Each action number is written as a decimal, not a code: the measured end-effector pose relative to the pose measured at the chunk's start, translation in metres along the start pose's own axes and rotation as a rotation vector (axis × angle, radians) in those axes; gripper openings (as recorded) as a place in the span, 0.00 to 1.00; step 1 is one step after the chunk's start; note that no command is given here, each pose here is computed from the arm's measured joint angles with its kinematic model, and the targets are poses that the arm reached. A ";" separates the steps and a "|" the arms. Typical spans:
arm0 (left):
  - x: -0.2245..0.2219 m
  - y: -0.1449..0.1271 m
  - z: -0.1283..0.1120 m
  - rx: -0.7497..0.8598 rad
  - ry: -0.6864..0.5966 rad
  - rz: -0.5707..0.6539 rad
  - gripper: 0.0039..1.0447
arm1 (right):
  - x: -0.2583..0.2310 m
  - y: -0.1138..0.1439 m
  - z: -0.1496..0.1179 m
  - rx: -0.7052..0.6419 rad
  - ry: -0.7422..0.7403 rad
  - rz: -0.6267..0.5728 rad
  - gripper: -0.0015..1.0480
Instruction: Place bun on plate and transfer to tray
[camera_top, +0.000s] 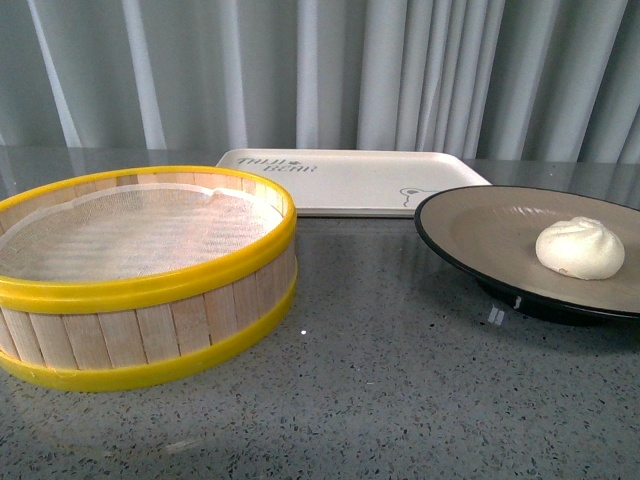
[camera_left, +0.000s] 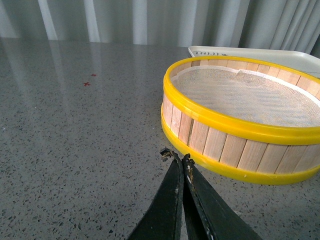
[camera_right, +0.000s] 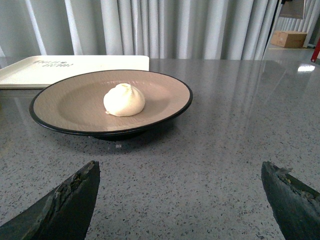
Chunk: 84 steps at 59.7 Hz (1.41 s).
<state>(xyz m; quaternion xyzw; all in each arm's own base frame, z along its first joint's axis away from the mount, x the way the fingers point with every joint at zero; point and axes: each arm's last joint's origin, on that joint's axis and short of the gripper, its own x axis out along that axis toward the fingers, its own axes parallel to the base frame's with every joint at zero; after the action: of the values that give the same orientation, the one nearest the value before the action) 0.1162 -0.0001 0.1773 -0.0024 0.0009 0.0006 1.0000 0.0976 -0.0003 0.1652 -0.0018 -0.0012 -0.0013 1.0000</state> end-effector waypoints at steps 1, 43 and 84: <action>0.000 0.000 0.000 0.000 0.000 0.000 0.04 | 0.000 0.000 0.000 0.000 0.000 0.000 0.92; -0.020 0.000 -0.005 0.000 -0.024 -0.002 0.04 | 0.000 0.000 0.000 0.000 0.000 0.000 0.92; -0.020 0.000 -0.005 0.000 -0.024 -0.002 0.94 | 0.027 -0.012 0.062 -0.164 -0.039 -0.114 0.92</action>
<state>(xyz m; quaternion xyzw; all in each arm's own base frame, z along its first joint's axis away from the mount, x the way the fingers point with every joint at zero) 0.0963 -0.0001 0.1722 -0.0022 -0.0113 -0.0004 0.9999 0.1242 -0.0126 0.2268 -0.0839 -0.0205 -0.0583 0.9946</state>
